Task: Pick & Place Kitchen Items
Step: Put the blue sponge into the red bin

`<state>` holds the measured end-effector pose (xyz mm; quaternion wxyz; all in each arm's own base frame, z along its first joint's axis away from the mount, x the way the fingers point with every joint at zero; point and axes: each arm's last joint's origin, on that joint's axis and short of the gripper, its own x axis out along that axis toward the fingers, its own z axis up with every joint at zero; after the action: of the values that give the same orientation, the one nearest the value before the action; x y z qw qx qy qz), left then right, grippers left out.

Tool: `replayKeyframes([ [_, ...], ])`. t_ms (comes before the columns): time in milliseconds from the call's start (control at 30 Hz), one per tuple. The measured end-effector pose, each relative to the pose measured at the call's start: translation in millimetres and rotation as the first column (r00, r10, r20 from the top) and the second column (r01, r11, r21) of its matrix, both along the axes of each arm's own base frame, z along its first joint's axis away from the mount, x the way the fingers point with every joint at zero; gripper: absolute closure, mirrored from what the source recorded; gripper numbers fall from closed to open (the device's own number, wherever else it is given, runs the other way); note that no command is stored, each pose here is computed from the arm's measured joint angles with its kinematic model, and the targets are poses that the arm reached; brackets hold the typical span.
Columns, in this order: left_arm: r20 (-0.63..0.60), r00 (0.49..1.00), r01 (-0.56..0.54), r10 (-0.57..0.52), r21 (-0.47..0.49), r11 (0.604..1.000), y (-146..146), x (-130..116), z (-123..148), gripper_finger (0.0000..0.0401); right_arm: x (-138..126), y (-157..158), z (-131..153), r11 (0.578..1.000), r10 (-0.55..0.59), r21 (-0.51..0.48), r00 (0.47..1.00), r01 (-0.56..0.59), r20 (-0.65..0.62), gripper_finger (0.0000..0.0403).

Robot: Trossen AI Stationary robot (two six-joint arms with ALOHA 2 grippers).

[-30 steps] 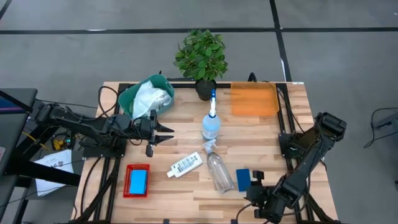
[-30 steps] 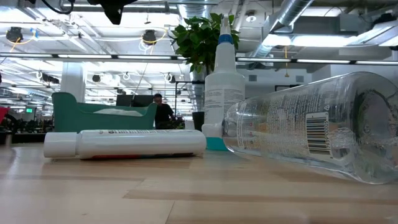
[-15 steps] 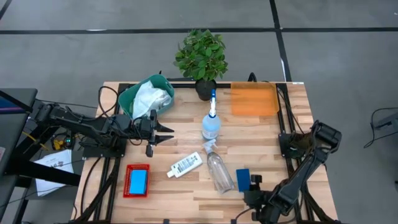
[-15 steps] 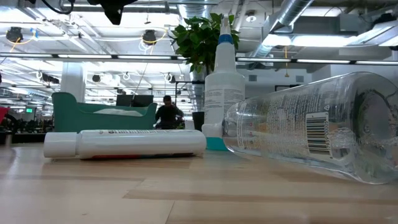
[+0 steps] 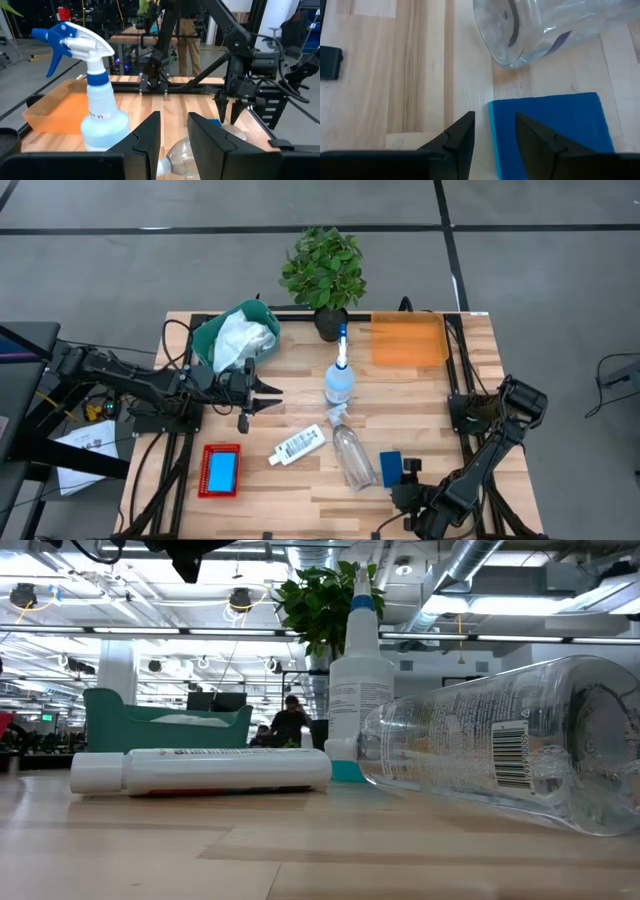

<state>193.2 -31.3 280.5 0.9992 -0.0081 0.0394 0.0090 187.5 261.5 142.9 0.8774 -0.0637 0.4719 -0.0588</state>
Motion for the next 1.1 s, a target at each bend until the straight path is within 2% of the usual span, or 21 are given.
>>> replayKeyframes([
  [433, 0.006, 1.0, 0.0, 0.0, 0.0, 1.0, 0, 0, 1, 0.0306, -1, -5, -6, 1.0, -0.007, -0.011, 1.0, 0.007, -0.015, 0.0269],
  [700, 0.006, 1.0, 0.0, 0.0, 0.0, 1.0, 0, 0, 1, 0.0306, -6, -13, -25, 0.999, -0.01, 0.044, 1.0, 0.01, -0.002, 0.0269],
  [1100, 0.005, 1.0, 0.0, 0.0, 0.0, 1.0, 0, 0, 0, 0.0306, -5, -16, -27, 0.997, -0.047, 0.062, 0.999, 0.047, -0.002, 0.0269],
])
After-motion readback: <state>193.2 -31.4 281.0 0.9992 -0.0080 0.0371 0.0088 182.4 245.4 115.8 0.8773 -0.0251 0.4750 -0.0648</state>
